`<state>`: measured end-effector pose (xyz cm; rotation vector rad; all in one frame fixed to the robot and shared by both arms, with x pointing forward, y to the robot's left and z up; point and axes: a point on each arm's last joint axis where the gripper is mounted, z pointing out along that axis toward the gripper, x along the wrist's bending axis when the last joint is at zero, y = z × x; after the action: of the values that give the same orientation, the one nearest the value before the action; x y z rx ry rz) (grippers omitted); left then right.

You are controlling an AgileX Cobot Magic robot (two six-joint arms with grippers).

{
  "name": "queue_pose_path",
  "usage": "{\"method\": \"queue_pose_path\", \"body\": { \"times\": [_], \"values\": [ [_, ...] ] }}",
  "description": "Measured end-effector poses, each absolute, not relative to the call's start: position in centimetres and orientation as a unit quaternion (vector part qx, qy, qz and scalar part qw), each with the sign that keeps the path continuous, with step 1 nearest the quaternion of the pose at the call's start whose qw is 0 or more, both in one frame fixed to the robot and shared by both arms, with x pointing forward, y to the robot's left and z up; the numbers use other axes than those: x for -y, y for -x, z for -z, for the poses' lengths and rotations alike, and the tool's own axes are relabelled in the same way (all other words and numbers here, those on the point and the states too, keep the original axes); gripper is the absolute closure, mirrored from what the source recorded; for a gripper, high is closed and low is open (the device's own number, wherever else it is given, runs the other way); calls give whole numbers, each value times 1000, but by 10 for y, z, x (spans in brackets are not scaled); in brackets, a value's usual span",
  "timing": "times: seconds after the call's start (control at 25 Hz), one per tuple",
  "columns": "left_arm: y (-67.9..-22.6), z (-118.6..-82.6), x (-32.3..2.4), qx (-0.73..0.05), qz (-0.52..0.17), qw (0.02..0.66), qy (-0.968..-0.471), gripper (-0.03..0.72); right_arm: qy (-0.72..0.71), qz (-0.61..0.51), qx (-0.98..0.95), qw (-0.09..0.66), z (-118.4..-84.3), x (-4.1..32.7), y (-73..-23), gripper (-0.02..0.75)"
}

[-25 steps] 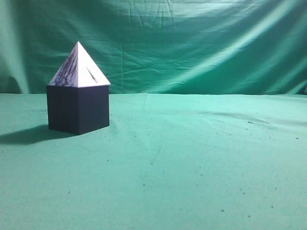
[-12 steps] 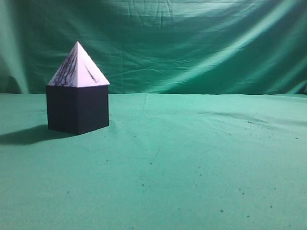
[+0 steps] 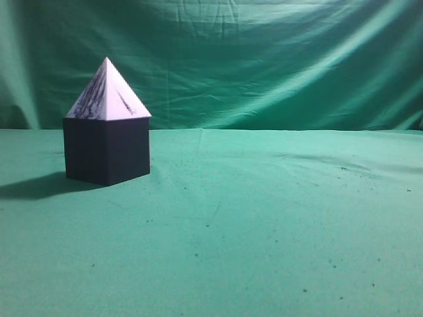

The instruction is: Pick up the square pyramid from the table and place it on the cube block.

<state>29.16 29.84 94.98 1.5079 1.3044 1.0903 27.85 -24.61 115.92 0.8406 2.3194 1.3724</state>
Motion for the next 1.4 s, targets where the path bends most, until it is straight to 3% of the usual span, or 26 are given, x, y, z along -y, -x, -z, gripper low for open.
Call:
{"method": "queue_pose_path", "body": {
  "times": [0.2,0.4,0.8,1.08,1.4],
  "values": [
    [-292,-950,-298,-521,-435,421,-602,688,-292,-502,-792,186,-1137,253,-276,738],
    [-292,-950,-298,-521,-435,421,-602,688,-325,-560,-715,264,-1106,266,-276,738],
    [-292,-950,-298,-521,-435,421,-602,688,-423,-551,-598,401,-1022,284,-280,738],
    [-292,-950,-298,-521,-435,421,-602,688,-495,-499,-586,404,-959,288,-293,738],
    [-292,-950,-298,-521,-435,421,-602,688,-532,-472,-593,377,-949,289,-291,738]
  ]
}}
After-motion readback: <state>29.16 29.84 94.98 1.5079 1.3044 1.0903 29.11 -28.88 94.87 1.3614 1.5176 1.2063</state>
